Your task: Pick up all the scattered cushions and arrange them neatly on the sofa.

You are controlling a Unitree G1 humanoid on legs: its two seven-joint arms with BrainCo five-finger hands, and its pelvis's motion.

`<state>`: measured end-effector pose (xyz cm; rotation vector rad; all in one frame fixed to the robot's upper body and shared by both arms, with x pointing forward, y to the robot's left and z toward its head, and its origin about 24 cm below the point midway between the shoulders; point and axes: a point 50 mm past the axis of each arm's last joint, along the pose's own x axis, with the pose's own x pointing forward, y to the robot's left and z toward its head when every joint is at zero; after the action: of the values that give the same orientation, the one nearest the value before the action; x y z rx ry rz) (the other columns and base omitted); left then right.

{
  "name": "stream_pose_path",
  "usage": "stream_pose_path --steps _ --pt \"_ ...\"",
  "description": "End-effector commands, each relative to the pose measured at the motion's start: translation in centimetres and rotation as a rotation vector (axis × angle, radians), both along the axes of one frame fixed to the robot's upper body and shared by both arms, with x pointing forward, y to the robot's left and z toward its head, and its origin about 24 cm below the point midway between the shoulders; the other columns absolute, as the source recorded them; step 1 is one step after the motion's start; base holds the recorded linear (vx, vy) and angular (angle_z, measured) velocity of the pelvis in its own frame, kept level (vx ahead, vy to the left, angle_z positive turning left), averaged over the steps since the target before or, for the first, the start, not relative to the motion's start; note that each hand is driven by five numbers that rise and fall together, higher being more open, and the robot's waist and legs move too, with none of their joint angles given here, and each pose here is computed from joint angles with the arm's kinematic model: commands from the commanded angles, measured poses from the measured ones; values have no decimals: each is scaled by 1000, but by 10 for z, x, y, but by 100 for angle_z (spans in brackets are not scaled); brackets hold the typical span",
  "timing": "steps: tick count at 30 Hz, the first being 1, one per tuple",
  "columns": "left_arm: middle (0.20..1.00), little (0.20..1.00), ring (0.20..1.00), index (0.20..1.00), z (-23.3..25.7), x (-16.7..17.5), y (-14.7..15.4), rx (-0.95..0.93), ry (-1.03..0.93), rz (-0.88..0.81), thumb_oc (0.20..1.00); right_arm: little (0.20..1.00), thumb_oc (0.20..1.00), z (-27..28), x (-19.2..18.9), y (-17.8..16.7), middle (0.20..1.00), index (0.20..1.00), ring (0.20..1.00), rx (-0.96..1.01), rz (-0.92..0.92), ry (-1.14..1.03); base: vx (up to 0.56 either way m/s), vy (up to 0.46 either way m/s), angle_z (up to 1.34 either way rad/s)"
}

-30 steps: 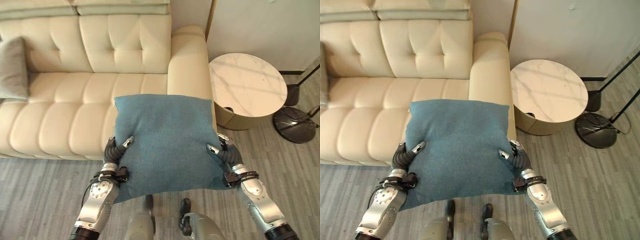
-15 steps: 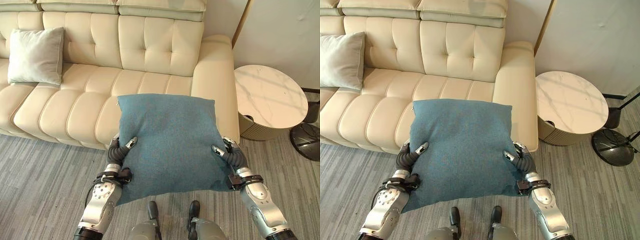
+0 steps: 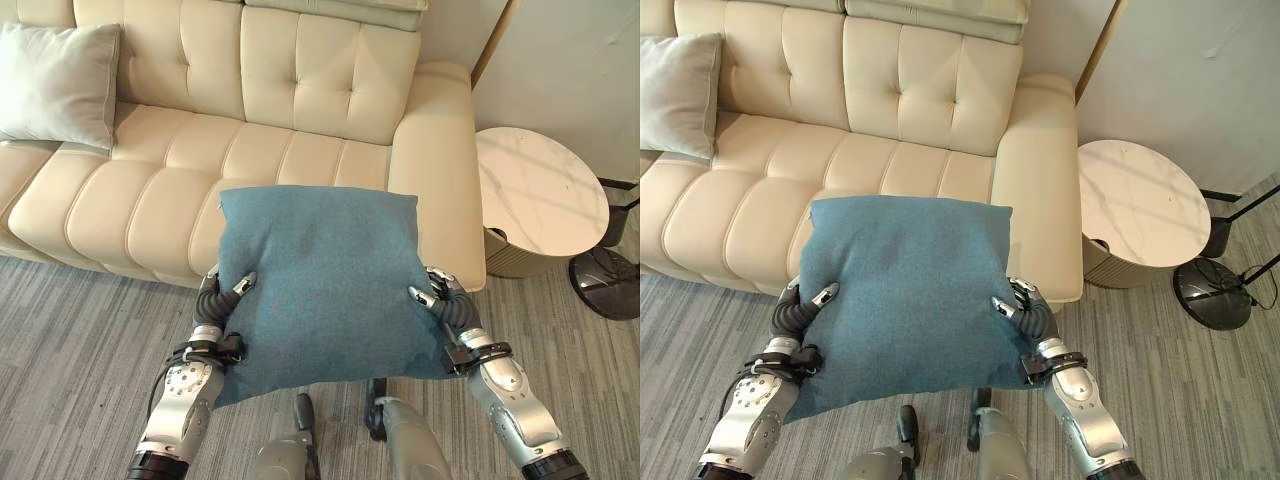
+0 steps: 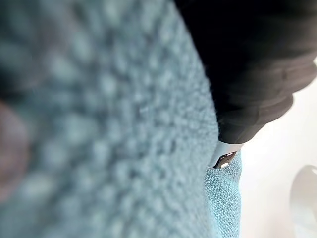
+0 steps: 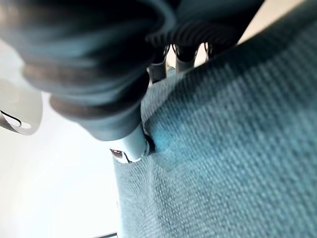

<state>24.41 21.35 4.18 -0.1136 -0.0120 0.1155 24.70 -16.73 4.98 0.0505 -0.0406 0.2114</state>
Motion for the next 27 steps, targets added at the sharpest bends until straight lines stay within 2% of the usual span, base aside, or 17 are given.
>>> stream_pose_path --steps 1,11,20,27 --pt "200 200 200 200 49 13 -27 45 -274 -148 200 200 200 51 6 24 200 200 200 120 147 -258 296 -21 20" --pt "200 200 200 200 33 8 -39 -30 -224 -170 200 200 200 31 -4 -8 200 200 200 48 52 -178 357 -93 51" --pt "200 200 200 200 37 10 -31 21 -226 -138 200 200 200 36 2 -15 200 200 200 -11 -23 -206 175 117 -76" --pt "200 200 200 200 31 5 -32 21 -209 -136 200 200 200 32 3 -9 200 200 200 -65 -5 -197 103 241 -62"
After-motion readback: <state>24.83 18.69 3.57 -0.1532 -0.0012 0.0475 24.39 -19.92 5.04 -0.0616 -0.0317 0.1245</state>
